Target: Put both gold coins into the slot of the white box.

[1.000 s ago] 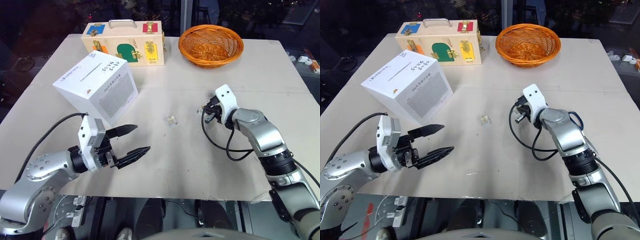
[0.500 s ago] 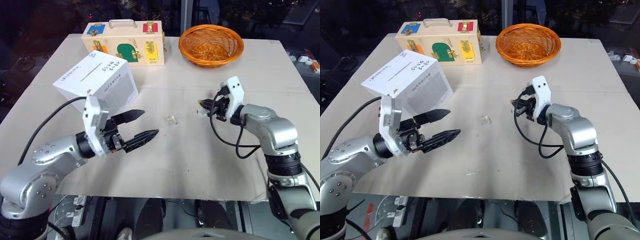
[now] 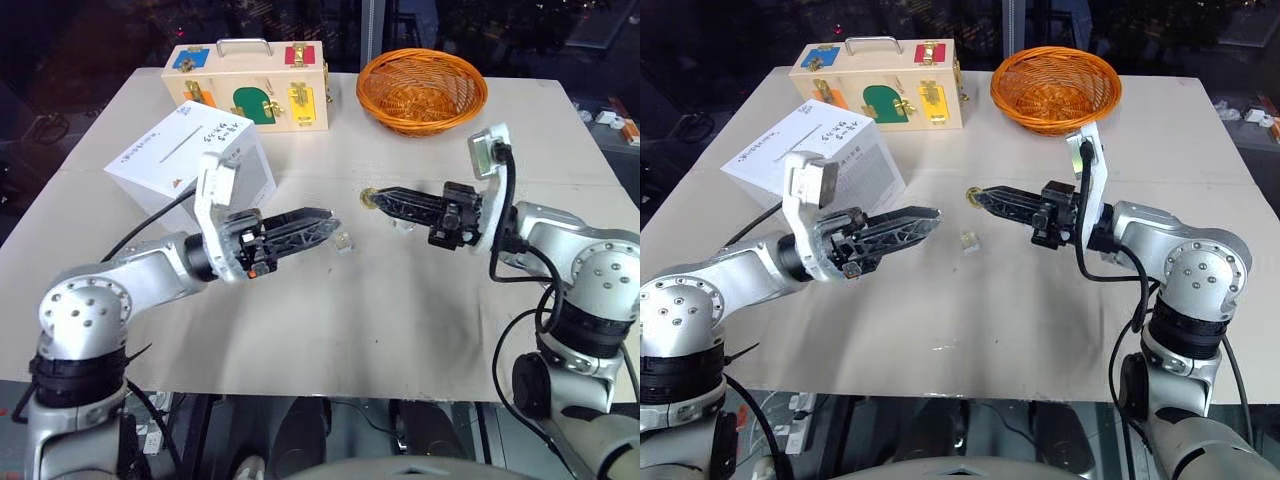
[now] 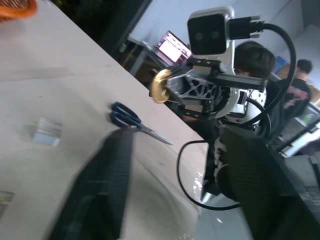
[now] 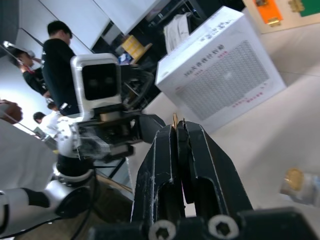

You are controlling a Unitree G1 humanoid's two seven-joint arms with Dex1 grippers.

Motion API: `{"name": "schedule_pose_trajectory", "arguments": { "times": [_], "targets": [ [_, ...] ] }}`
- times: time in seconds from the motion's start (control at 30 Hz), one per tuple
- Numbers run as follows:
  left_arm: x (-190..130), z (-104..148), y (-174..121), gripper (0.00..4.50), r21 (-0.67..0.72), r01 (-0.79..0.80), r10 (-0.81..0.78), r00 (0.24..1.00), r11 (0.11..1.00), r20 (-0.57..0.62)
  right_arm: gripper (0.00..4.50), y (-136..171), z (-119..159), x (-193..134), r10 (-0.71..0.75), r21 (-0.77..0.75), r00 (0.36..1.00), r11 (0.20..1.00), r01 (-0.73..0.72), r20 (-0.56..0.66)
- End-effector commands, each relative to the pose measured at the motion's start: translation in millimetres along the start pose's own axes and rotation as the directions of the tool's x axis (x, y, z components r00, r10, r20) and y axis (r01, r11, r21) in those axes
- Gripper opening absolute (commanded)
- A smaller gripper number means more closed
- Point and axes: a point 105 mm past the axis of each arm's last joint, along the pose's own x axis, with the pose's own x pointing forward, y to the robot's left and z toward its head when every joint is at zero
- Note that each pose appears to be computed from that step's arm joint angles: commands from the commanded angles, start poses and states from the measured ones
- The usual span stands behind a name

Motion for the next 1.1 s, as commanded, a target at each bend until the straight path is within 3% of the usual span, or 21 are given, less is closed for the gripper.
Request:
{"name": "schedule_pose_trajectory", "arguments": {
  "times": [0.03,0.07,0.13,0.6,0.73,0.77,1.1],
  "targets": [
    [3,6,-5,2.45,-0.004,0.046,-0.046,0.999,0.999,0.016,0.0,19,8,0,0.055,-0.049,0.998,0.997,-0.054,0.022],
    [3,7,-5,2.45,-0.003,0.051,-0.051,0.999,0.999,0.017,0.0,21,8,0,0.06,-0.049,0.998,0.997,-0.059,0.02],
    [4,8,-5,2.0,-0.004,0.061,-0.061,0.998,0.998,0.015,0.0,24,8,-1,0.071,-0.048,0.997,0.996,-0.07,0.017],
    [14,10,-11,2.0,-0.028,0.138,-0.138,0.99,0.99,-0.01,0.0,34,1,4,0.12,-0.02,0.993,0.992,-0.121,-0.016],
    [16,9,-13,0.26,-0.029,0.15,-0.151,0.988,0.988,-0.015,0.0,35,1,4,0.122,-0.02,0.992,0.992,-0.123,-0.015],
    [16,8,-14,0.02,-0.028,0.152,-0.153,0.988,0.988,-0.017,0.0,35,1,4,0.124,-0.02,0.992,0.992,-0.125,-0.016],
    [17,6,-17,0.02,-0.034,0.172,-0.173,0.985,0.984,-0.023,0.0,38,-3,5,0.138,-0.005,0.99,0.99,-0.139,-0.035]
  ]
}}
